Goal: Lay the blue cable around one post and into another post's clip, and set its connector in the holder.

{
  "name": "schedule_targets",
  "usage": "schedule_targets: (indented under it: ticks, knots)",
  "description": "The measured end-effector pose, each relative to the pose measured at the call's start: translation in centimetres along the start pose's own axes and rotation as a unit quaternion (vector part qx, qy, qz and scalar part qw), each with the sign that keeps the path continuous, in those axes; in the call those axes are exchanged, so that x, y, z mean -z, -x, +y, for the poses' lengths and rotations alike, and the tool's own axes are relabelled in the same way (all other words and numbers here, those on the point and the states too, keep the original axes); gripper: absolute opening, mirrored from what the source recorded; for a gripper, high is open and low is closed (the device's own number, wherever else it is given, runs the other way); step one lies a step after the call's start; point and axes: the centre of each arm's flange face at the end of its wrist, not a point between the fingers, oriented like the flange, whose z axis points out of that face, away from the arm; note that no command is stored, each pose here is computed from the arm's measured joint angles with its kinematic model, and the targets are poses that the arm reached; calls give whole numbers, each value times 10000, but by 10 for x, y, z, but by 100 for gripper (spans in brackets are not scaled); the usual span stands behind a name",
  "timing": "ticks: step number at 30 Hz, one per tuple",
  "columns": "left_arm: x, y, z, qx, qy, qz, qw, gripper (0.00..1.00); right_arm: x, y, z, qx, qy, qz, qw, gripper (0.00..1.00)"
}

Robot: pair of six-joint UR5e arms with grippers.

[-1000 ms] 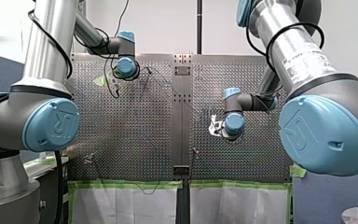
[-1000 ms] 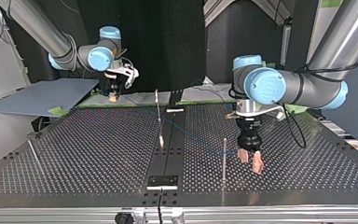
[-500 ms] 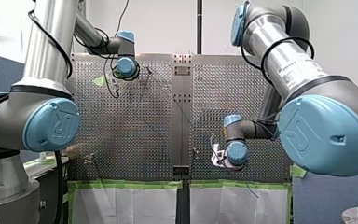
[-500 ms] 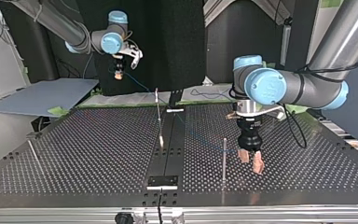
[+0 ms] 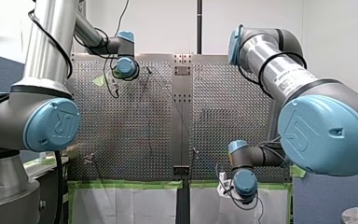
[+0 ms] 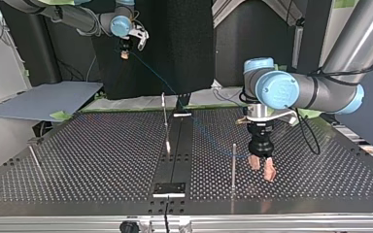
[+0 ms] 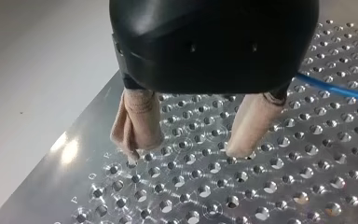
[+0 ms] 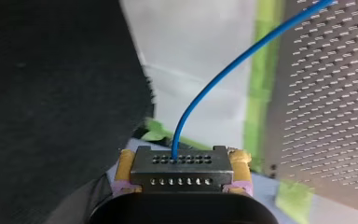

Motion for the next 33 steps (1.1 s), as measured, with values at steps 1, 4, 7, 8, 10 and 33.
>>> schedule_targets:
  ticks: [1, 4, 7, 8, 10, 33]
  knots:
    - [0, 0, 0, 0, 0, 0, 10000, 100, 2, 7, 2, 13, 8, -40, 10000, 16]
    - [0, 0, 1, 0, 4, -7, 10000, 100, 8, 27, 7, 53, 32, -161, 9999, 16]
    - [-1, 1, 1, 3, 2, -17, 10000, 100, 11, 43, 12, 68, 53, -234, 9997, 16]
    - [-1, 1, 1, 4, 1, -19, 10000, 100, 10, 47, 13, 63, 57, -237, 9997, 16]
    - [-1, 1, 1, 4, 0, -20, 10000, 100, 6, 53, 14, 42, 69, -221, 9997, 16]
    - [-5, 3, 6, 13, 5, -60, 10000, 100, -56, -12, -9, -289, -445, 1323, 9898, 16]
